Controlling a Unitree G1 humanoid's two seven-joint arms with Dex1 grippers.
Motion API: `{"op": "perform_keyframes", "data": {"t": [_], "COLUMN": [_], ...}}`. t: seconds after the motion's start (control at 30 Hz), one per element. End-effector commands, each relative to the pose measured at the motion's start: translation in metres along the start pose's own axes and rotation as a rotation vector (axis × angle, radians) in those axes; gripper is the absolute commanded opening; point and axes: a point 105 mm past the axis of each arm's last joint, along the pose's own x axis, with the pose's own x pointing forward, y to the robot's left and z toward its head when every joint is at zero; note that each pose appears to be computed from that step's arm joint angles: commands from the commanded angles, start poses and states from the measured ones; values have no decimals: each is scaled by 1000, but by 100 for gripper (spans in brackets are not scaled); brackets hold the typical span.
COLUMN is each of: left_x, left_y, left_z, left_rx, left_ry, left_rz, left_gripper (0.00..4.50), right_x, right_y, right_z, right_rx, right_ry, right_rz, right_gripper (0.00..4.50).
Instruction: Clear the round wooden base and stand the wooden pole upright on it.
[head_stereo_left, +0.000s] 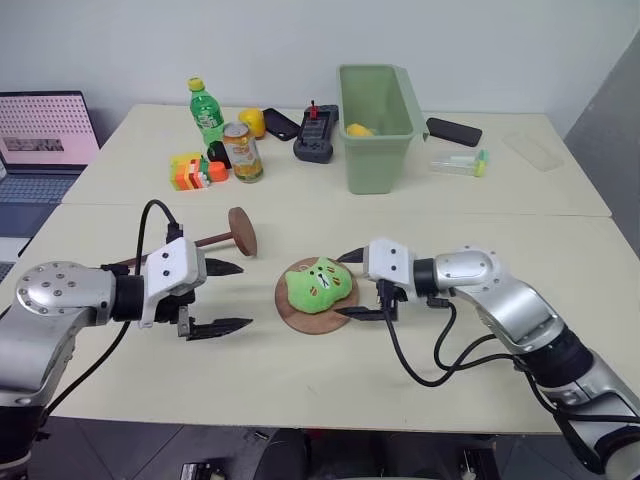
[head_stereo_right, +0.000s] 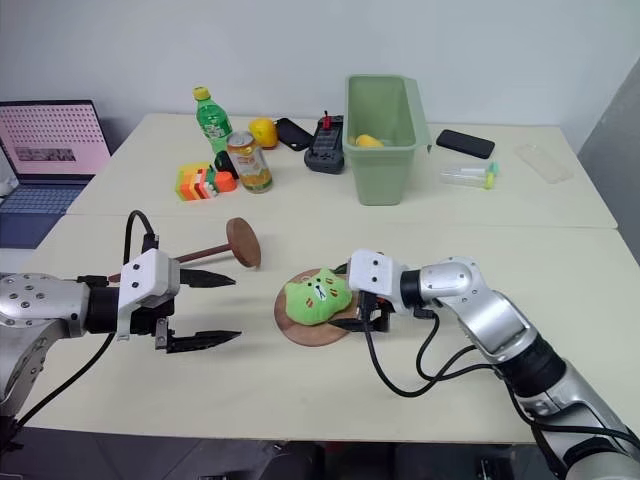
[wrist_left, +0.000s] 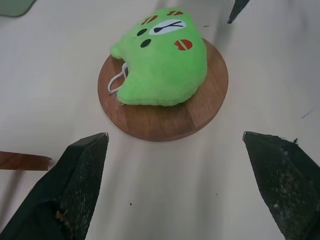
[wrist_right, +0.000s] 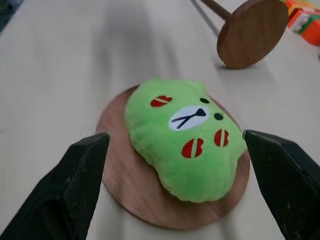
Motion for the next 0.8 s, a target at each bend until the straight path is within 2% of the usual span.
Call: {"op": "perform_keyframes", "data": {"t": [0.03,0.13,0.27,0.33,0.5,0.53,0.57,0.7,0.8], "left_x": [2,5,6,7,8,8,9,13,23], "left_y": [2,2,3,3,0,0,1,6,7], "left_z": [8,9,11,12,11,12,13,20,35], "left_rx": [45,53,59,60,65,64,64,88,102], "left_ry": [-14,-21,-30,-37,-24,-31,-37,-60,-123], "left_rz": [6,6,12,12,-10,-12,-12,7,-5], "left_gripper": [450,450,450,450,450,450,450,450,450], "right_x": [12,20,26,28,28,27,26,-2,-45], "right_y": [-8,-8,-9,-9,-10,-10,-11,-32,-54], "right_z": [6,7,9,10,6,5,5,16,11], "right_rx": [-109,-153,-179,-195,-261,-265,-266,-282,-255], "right_ry": [-8,-12,-29,-33,-19,-19,-23,-53,-2], "right_rz": [2,13,5,3,-16,-21,-30,-172,-341], "right_gripper": [446,446,388,333,229,220,189,109,46]}}
